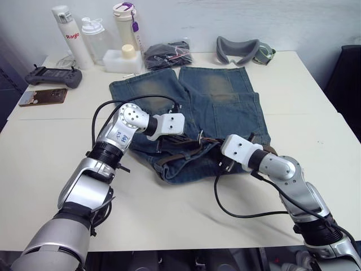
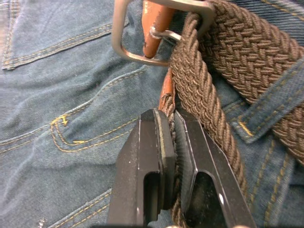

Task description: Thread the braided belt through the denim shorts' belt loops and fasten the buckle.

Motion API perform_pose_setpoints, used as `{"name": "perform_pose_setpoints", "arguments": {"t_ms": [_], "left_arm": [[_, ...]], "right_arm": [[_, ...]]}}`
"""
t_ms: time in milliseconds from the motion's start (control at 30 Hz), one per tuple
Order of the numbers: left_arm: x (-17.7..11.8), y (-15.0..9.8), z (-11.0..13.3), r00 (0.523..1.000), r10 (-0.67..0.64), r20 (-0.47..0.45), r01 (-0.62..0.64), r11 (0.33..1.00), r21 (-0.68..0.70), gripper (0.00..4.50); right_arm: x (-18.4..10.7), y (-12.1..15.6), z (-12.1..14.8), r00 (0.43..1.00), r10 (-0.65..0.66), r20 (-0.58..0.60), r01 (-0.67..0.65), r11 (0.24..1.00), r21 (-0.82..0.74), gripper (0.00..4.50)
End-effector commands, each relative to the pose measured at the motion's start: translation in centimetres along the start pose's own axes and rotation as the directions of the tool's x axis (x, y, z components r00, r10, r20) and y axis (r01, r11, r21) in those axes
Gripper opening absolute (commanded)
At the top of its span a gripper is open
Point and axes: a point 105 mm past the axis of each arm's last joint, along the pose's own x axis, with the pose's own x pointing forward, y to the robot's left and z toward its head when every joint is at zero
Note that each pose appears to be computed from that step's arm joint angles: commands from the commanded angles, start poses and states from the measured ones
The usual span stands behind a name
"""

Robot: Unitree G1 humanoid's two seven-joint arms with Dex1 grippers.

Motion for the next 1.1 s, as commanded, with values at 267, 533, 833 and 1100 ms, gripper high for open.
{"name": "perform_pose_setpoints", "arguments": {"t_ms": [267, 533, 833, 1100], "left_arm": [[-1.9, 2.6, 0.9, 0.996, 0.085, -0.020, -0.083, 0.994, 0.074, 0.00], [-0.8, 1.0, 2.2, 0.998, 0.015, 0.062, -0.021, 0.996, 0.092, 0.00], [-0.2, 1.8, 3.9, 0.991, 0.051, 0.124, -0.067, 0.990, 0.128, 0.00], [0.5, 1.0, 4.2, 0.993, 0.003, 0.120, -0.022, 0.987, 0.159, 0.00]], "right_arm": [[-0.5, -1.1, 0.5, 0.999, -0.042, -0.003, 0.042, 0.999, -0.027, 0.02], [-0.5, -1.0, 0.4, 1.000, -0.028, -0.008, 0.027, 0.999, -0.031, 0.02], [-0.5, -0.7, 0.4, 1.000, -0.019, -0.013, 0.018, 0.999, -0.026, 0.02], [-0.5, -0.7, 0.5, 1.000, -0.018, -0.013, 0.017, 0.999, -0.027, 0.02]]}}
